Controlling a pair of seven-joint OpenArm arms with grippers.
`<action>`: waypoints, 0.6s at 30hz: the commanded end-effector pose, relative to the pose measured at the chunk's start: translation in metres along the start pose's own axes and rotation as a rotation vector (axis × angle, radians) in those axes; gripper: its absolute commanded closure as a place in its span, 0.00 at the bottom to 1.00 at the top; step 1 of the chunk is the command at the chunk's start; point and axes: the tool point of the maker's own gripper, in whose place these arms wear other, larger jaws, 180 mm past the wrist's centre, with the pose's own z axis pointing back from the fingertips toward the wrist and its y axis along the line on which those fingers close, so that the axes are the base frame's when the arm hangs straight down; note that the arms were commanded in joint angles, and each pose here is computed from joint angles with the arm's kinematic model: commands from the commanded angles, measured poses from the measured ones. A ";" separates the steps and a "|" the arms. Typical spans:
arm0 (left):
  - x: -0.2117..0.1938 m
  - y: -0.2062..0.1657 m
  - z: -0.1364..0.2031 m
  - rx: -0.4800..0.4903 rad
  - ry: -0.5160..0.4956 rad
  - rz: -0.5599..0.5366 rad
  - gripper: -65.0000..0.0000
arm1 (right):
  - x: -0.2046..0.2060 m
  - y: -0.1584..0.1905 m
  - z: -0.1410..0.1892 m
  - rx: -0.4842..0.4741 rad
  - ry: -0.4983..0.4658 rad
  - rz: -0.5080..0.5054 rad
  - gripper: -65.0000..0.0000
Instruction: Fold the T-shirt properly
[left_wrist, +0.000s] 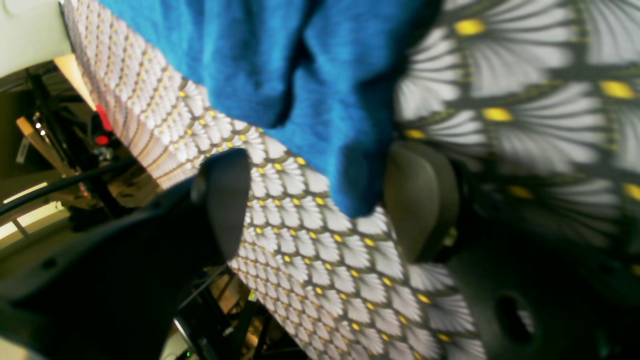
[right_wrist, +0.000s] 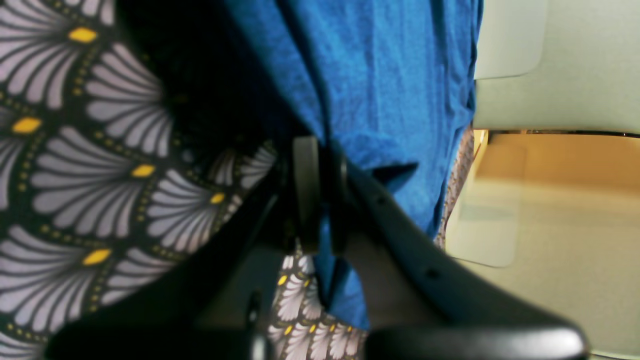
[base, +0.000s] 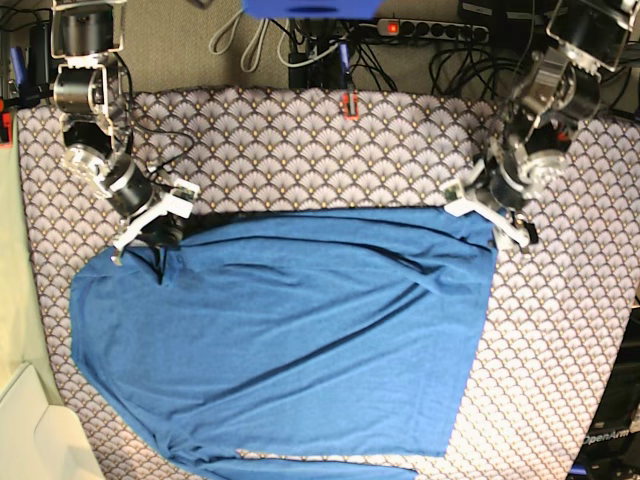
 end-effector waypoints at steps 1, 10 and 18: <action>-0.006 0.007 0.000 0.014 0.014 -0.009 0.33 | 0.000 -0.018 0.001 -0.044 -0.010 0.011 1.00; 0.002 0.015 -0.008 0.023 0.005 0.021 0.34 | -0.008 -0.022 0.004 -0.059 0.007 0.002 1.00; 0.007 0.013 -0.009 0.022 -0.003 0.028 0.64 | -0.008 -0.021 0.004 -0.058 0.007 0.002 1.00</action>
